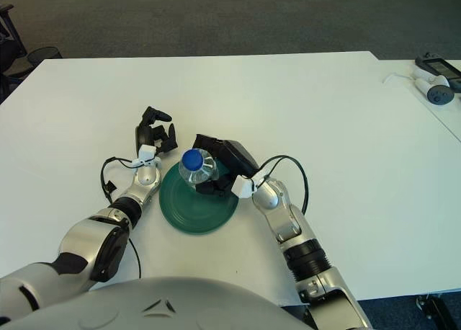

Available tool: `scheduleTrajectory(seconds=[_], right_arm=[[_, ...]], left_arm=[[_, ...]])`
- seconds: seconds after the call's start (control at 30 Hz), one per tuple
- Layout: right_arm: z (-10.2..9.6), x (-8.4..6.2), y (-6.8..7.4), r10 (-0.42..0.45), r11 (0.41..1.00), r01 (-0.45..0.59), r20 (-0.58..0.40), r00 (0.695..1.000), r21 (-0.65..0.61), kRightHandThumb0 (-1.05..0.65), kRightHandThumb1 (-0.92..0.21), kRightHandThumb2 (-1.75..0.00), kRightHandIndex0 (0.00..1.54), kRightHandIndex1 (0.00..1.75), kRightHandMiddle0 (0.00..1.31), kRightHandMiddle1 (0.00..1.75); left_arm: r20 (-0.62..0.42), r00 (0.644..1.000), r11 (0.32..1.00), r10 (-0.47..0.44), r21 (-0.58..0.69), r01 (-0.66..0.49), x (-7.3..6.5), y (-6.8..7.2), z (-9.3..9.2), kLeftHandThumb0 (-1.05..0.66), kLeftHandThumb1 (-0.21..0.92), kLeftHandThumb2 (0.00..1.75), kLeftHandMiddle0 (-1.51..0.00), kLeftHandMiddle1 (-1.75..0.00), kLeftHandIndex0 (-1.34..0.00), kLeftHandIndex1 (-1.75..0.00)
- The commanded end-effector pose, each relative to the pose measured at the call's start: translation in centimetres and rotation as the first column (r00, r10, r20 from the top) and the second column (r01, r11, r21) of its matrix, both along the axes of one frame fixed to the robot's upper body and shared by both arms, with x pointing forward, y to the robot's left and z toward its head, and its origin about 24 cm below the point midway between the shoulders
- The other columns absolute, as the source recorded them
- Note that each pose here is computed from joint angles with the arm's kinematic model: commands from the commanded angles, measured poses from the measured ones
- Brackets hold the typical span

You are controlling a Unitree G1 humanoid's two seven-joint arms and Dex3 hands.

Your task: Put the bottle into the plate.

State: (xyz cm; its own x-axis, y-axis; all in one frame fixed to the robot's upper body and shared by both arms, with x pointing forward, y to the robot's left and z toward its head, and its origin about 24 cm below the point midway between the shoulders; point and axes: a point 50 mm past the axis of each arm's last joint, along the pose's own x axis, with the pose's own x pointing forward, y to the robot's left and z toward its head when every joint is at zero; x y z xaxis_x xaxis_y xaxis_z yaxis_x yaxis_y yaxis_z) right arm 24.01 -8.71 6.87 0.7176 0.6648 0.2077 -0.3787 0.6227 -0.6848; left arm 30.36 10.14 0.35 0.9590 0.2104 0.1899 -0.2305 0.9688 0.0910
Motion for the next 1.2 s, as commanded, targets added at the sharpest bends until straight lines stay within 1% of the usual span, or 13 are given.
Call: scheduleTrajectory(seconds=[0.0,0.3,0.6,0.83,0.87,0.9,0.97,1.0,1.03,1.07,1.1,1.13,1.17], right_arm=[[-0.1,-0.3,0.2,0.026,1.000,-0.026,0.038,0.999,-0.018,-0.18,-0.46,-1.09,1.20,1.75,0.92,1.75],[-0.5,-0.4,0.4,0.063,0.996,-0.060,0.041,0.997,-0.059,-0.14,-0.44,-1.12,1.18,1.75,0.89,1.75],[-0.6,0.0,0.5,0.042,0.998,-0.039,0.056,0.998,-0.044,-0.12,-0.42,-1.14,1.17,1.75,0.89,1.75],[-0.6,0.1,0.5,0.027,1.000,-0.026,0.060,0.998,-0.002,-0.20,-0.45,-1.09,1.14,1.75,0.85,1.75],[-0.5,0.1,0.4,0.026,1.000,-0.027,0.061,0.998,0.012,-0.27,-0.49,-1.01,1.10,1.75,0.81,1.75],[-0.5,0.1,0.4,0.026,0.999,-0.027,0.062,0.998,0.020,-0.33,-0.49,-1.04,1.00,1.75,0.69,1.75],[-0.5,0.1,0.4,0.027,0.999,-0.029,0.065,0.998,0.026,-0.38,-0.48,-1.06,0.90,1.75,0.59,1.75],[-0.4,0.1,0.2,0.029,0.999,-0.030,0.069,0.997,0.010,-0.39,-0.51,-1.04,0.73,1.75,0.53,1.75],[-0.3,0.1,0.1,0.031,1.000,-0.031,0.072,0.997,-0.001,-0.46,-0.54,-0.97,0.60,1.64,0.42,1.71],[-0.3,0.1,0.1,0.032,0.999,-0.032,0.074,0.997,-0.009,-0.57,-0.61,-0.80,0.41,1.45,0.27,1.65],[-0.1,0.1,-0.1,0.035,0.999,-0.033,0.079,0.996,-0.029,-0.64,-0.66,-0.68,0.30,1.33,0.17,1.61],[0.1,0.0,-0.4,0.036,0.998,-0.032,0.087,0.996,-0.048,-0.68,-0.69,-0.64,0.24,1.23,0.14,1.49],[0.3,0.0,-0.5,0.037,0.998,-0.032,0.092,0.995,-0.063,-0.74,-0.76,-0.52,0.18,1.01,0.09,1.28]], left_arm=[[-0.057,0.998,1.000,0.003,0.002,-0.003,-1.2,0.2,-1.6,-0.45,0.40,1.21,-1.27,-1.75,-0.54,-1.75],[-0.062,0.998,1.000,-0.008,-0.013,0.008,-1.1,0.2,-1.5,-0.45,0.40,1.21,-1.27,-1.75,-0.54,-1.75],[-0.056,0.998,1.000,-0.007,-0.006,0.006,-1.0,0.4,-1.4,-0.45,0.40,1.21,-1.27,-1.75,-0.55,-1.75],[-0.055,0.998,1.000,-0.007,-0.003,0.007,-1.0,0.4,-1.4,-0.45,0.40,1.21,-1.27,-1.75,-0.55,-1.75],[-0.054,0.999,1.000,-0.007,-0.004,0.006,-1.0,0.4,-1.4,-0.45,0.40,1.21,-1.27,-1.75,-0.55,-1.75],[-0.053,0.999,1.000,-0.006,-0.005,0.006,-1.0,0.4,-1.4,-0.45,0.40,1.21,-1.27,-1.75,-0.55,-1.75],[-0.052,0.999,1.000,-0.006,-0.005,0.006,-1.0,0.4,-1.4,-0.45,0.40,1.21,-1.27,-1.75,-0.55,-1.75],[-0.052,0.999,1.000,-0.004,-0.003,0.004,-1.0,0.4,-1.4,-0.45,0.40,1.21,-1.27,-1.75,-0.55,-1.75],[-0.051,0.999,1.000,-0.002,-0.002,0.002,-1.0,0.5,-1.4,-0.45,0.40,1.21,-1.27,-1.75,-0.55,-1.75],[-0.050,0.999,1.000,-0.001,-0.001,0.001,-1.0,0.5,-1.4,-0.45,0.40,1.21,-1.27,-1.75,-0.55,-1.75],[-0.050,0.999,1.000,0.003,0.004,-0.002,-1.0,0.5,-1.4,-0.45,0.40,1.21,-1.27,-1.75,-0.55,-1.75],[-0.050,0.999,1.000,0.007,0.013,-0.006,-1.0,0.5,-1.4,-0.45,0.40,1.21,-1.26,-1.75,-0.55,-1.75],[-0.051,0.999,1.000,0.010,0.019,-0.009,-1.0,0.5,-1.4,-0.45,0.39,1.22,-1.26,-1.75,-0.55,-1.75]])
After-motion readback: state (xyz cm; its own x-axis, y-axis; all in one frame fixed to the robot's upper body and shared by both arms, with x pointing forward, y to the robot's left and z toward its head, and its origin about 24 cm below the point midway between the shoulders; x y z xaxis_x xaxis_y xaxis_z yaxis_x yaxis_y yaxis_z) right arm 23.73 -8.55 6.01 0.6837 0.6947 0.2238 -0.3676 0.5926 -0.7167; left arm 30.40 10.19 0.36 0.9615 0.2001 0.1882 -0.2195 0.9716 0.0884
